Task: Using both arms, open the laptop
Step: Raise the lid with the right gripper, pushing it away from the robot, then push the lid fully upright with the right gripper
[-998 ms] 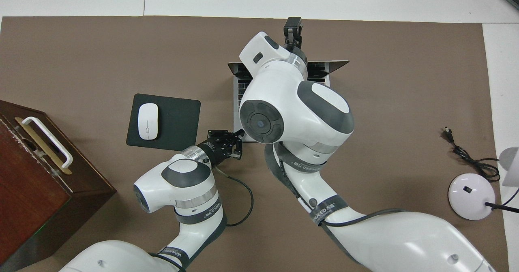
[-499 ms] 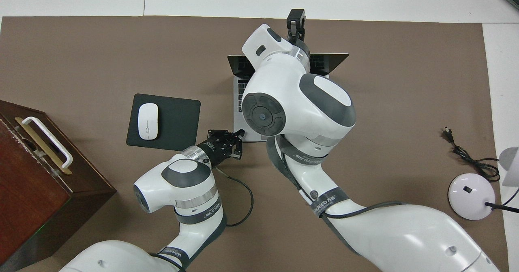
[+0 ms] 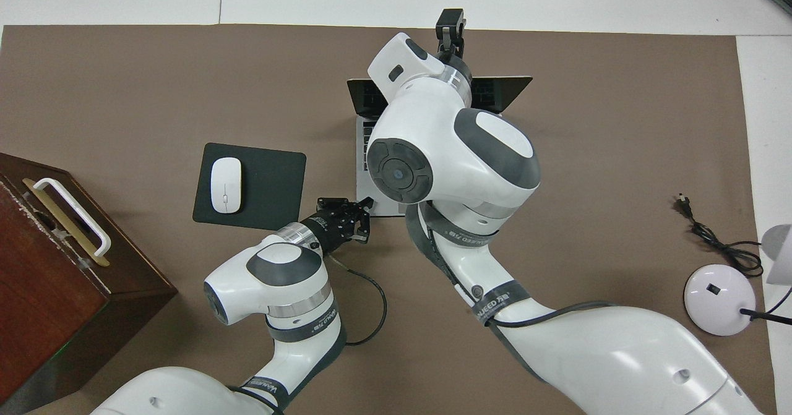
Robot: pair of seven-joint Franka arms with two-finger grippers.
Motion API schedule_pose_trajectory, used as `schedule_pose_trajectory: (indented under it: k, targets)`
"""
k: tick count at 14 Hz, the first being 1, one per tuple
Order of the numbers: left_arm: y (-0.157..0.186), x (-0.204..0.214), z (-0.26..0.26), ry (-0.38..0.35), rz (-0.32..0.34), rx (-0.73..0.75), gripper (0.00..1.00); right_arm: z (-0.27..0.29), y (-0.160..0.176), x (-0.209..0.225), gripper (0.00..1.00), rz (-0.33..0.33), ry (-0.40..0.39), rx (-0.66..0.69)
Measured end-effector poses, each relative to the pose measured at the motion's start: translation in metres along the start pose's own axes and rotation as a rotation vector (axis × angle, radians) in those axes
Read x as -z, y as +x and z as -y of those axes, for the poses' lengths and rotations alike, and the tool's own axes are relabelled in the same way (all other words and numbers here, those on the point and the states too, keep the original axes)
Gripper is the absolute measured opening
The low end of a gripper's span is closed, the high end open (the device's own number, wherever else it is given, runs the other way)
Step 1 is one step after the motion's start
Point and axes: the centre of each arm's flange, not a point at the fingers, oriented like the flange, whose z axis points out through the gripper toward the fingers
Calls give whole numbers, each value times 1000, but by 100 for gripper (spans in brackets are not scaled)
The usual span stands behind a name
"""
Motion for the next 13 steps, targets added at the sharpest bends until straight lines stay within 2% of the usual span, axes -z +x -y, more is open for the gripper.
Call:
schedule_pose_trajectory:
  k: [13]
  targets:
    - [0,0,0,0,0,-2,1,-3,4,-5,100,14,-24,15]
